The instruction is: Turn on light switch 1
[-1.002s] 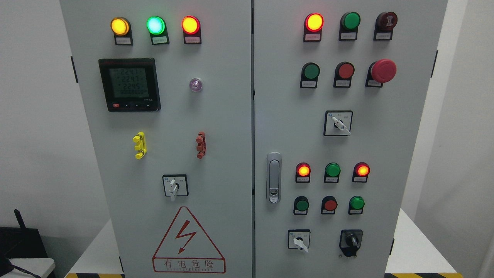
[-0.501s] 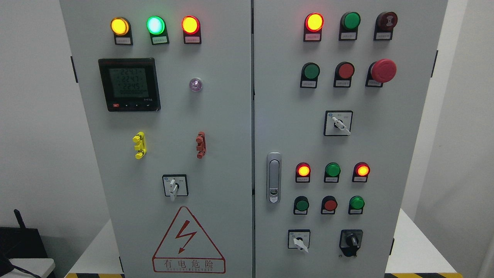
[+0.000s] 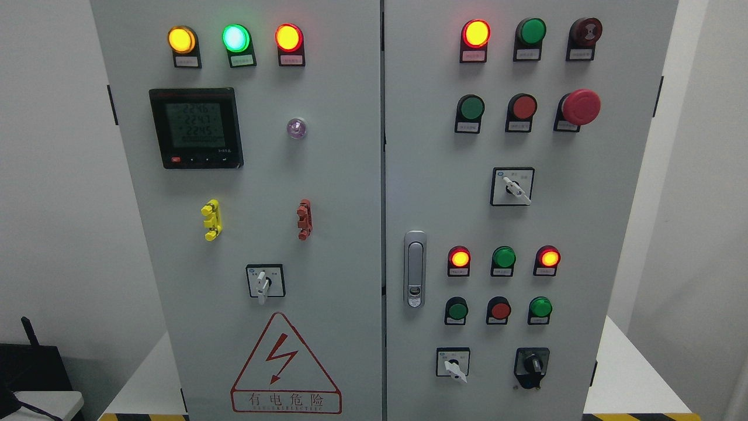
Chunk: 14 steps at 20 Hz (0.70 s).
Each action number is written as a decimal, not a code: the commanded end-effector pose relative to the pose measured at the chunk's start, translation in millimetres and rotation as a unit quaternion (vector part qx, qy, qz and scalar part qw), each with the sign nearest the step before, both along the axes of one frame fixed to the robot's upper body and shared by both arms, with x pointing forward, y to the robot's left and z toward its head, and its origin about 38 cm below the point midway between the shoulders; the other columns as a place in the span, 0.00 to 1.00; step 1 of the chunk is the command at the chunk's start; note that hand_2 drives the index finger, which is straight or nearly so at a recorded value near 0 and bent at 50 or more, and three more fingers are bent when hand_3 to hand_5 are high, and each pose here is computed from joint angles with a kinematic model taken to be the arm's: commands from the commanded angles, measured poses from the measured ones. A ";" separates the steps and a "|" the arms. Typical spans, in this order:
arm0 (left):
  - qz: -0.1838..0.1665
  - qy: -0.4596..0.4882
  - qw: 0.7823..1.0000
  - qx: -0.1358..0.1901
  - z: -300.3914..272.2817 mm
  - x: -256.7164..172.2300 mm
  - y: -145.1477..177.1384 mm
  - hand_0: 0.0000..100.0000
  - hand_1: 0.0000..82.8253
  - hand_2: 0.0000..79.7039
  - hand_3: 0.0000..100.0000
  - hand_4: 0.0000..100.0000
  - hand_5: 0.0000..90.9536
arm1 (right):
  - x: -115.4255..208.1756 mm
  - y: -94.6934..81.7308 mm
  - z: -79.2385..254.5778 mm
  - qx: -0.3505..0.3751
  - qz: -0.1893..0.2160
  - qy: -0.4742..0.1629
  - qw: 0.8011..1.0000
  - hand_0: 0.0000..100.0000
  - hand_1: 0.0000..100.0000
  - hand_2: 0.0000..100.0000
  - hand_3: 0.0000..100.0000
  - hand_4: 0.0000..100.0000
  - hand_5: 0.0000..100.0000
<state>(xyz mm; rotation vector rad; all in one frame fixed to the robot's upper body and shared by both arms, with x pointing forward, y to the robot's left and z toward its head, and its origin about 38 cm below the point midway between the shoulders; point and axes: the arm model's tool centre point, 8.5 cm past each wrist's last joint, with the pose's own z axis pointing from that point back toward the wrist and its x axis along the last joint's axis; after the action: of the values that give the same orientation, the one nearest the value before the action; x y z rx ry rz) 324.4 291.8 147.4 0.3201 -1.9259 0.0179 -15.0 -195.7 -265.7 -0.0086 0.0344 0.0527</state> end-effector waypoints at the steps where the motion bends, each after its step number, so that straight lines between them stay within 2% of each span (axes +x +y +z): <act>1: -0.062 -0.014 0.998 -0.017 25.6 14.5 -86.5 0.00 0.43 0.55 0.70 0.77 0.75 | -0.1 0.2 0.0 0.001 -0.009 0.000 1.000 0.12 0.39 0.00 0.00 0.00 0.00; 7: -0.059 0.013 0.998 -0.031 34.1 26.7 -111.5 0.00 0.46 0.59 0.72 0.79 0.78 | -0.1 0.2 0.0 0.001 -0.009 0.000 1.000 0.12 0.39 0.00 0.00 0.00 0.00; 14: 0.000 0.023 0.999 -0.036 53.7 43.9 -111.4 0.00 0.51 0.63 0.74 0.81 0.80 | -0.1 0.2 0.0 0.001 -0.009 0.000 1.000 0.12 0.39 0.00 0.00 0.00 0.00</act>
<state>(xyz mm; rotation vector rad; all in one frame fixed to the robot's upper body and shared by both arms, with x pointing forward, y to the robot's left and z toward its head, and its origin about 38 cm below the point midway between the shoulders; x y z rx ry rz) 360.0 220.1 174.8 0.3267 -1.8231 0.0600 -15.0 -195.7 -265.7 -0.0085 0.0344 0.0527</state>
